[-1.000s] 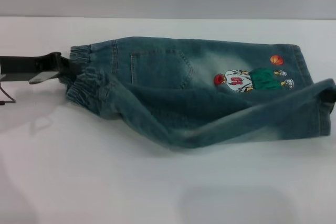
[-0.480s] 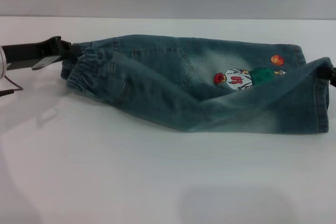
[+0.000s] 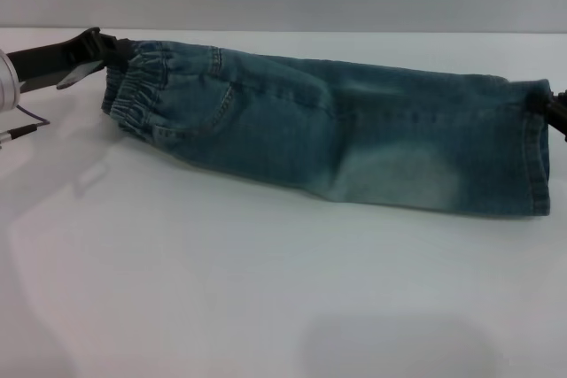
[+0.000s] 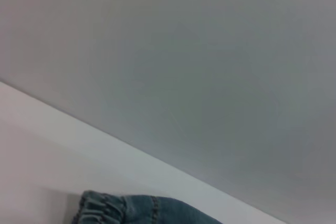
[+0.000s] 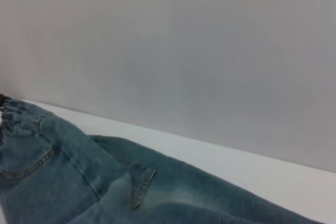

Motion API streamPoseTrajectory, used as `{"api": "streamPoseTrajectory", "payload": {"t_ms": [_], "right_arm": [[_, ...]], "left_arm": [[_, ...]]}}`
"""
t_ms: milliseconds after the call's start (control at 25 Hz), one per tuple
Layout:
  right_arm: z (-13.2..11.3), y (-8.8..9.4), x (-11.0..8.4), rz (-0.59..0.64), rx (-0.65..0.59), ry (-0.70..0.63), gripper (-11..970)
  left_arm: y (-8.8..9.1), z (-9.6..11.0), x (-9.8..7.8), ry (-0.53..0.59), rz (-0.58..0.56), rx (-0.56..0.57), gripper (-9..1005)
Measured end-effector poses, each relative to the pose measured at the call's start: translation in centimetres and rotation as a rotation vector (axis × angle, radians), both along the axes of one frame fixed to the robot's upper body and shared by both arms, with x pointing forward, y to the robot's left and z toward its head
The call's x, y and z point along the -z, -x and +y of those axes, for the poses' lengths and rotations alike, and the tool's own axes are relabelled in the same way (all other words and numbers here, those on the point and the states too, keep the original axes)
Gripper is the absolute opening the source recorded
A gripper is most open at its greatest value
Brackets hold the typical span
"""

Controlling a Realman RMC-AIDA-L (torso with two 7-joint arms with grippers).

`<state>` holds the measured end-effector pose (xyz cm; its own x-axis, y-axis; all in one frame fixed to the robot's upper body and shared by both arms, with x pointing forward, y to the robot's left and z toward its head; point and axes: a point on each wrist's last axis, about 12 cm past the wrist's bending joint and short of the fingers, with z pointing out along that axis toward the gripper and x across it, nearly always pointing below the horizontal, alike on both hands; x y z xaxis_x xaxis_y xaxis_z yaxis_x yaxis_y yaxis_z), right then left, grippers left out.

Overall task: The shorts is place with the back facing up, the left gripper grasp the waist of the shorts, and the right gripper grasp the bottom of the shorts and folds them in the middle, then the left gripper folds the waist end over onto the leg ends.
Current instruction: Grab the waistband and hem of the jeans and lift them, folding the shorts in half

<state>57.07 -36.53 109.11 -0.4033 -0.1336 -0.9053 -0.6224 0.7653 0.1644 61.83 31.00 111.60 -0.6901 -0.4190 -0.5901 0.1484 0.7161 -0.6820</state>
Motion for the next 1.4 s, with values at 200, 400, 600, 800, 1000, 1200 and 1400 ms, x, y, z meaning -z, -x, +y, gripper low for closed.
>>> {"api": "streamPoseTrajectory", "payload": {"t_ms": [200, 400, 600, 800, 1000, 1200, 1400], "right_arm": [[0.1, -0.4, 0.2, -0.012, 0.044, -0.012, 7], [0.3, -0.9, 0.3, -0.011, 0.071, -0.008, 8], [0.8, -1.9, 0.4, -0.008, 0.1, 0.004, 8], [1.1, -2.4, 0.2, -0.017, 0.117, -0.001, 9], [1.2, -2.7, 0.0, -0.026, 0.131, -0.011, 10], [1.5, -2.7, -0.3, -0.039, 0.114, -0.032, 10], [1.6, -2.6, -0.4, -0.043, 0.098, -0.037, 11]], "left_arm": [[-0.2, 0.0, 0.2, 0.005, -0.016, -0.028, 42], [-0.3, 0.2, 0.3, 0.018, -0.037, -0.048, 41], [-0.4, 0.4, 0.3, 0.017, -0.045, -0.068, 41], [-0.5, 0.4, 0.1, 0.021, -0.057, -0.07, 41], [-0.5, 0.3, 0.0, 0.021, -0.06, -0.07, 41], [-0.6, 0.3, 0.0, 0.023, -0.062, -0.072, 41], [-0.6, 0.4, -0.1, 0.024, -0.064, -0.075, 41]]}}
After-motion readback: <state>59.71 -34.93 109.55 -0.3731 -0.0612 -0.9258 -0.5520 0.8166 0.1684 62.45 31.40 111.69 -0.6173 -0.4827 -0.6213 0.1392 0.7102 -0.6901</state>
